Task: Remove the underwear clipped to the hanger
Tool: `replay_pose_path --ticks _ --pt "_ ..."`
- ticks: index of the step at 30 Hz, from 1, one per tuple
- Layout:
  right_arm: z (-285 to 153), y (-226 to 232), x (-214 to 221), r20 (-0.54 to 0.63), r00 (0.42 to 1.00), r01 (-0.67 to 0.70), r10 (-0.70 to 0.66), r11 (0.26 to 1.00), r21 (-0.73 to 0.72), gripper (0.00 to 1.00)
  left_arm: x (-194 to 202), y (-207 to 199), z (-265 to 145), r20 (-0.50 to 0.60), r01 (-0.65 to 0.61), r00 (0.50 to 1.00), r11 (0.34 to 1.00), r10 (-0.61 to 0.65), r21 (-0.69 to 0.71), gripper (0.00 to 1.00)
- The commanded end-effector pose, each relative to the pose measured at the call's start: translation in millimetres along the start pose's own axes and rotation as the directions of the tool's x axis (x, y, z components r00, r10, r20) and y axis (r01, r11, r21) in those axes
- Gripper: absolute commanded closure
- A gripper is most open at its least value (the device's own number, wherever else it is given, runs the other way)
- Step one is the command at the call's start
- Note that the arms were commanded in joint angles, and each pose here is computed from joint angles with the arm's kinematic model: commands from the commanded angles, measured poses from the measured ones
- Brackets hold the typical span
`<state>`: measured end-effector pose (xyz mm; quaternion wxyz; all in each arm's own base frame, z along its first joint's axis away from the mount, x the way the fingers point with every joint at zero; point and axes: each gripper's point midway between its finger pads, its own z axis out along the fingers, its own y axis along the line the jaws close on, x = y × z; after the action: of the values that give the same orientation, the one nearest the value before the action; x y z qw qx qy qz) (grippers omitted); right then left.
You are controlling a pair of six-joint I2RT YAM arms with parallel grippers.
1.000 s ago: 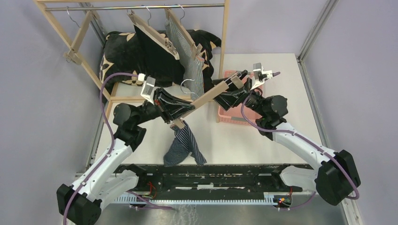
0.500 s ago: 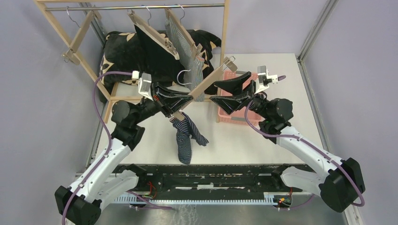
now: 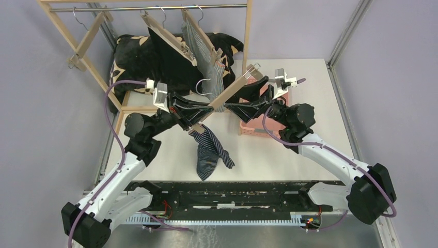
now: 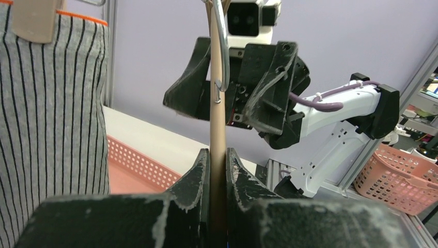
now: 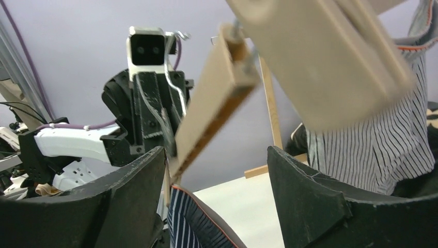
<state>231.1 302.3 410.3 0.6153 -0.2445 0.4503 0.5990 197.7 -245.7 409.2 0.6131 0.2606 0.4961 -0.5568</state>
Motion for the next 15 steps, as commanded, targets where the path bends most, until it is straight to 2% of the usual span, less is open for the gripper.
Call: replay_pose_path --ticks 1,6,8,11,12,15 --pt "14 29 -37 0.091 0.994 0.075 -0.066 0.991 -0.108 0.2 -10 -10 4 0.052 -0.002 0.999 0.999 0.0 0.046 0.97" --pt "18 31 -40 0.1 0.992 0.082 -0.071 0.99 -0.114 0.23 -8 -11 6 0.051 0.001 0.999 0.999 -0.004 0.054 0.97" --pt "20 32 -39 0.094 0.993 0.08 -0.069 0.99 -0.119 0.31 -7 -12 7 0.05 0.005 0.999 0.998 -0.007 0.057 0.97" --pt "23 31 -35 0.078 0.995 0.072 -0.062 0.989 -0.127 0.5 -5 -11 8 0.049 0.009 0.999 0.998 -0.012 0.056 0.97" --pt "24 31 -35 0.074 0.995 0.07 -0.061 0.989 -0.13 0.53 -5 -11 8 0.049 0.01 0.999 0.998 -0.012 0.056 0.97" --pt "25 30 -32 0.07 0.996 0.064 -0.056 0.989 -0.131 0.45 -1 -11 9 0.044 0.017 0.999 0.998 -0.02 0.061 0.97"
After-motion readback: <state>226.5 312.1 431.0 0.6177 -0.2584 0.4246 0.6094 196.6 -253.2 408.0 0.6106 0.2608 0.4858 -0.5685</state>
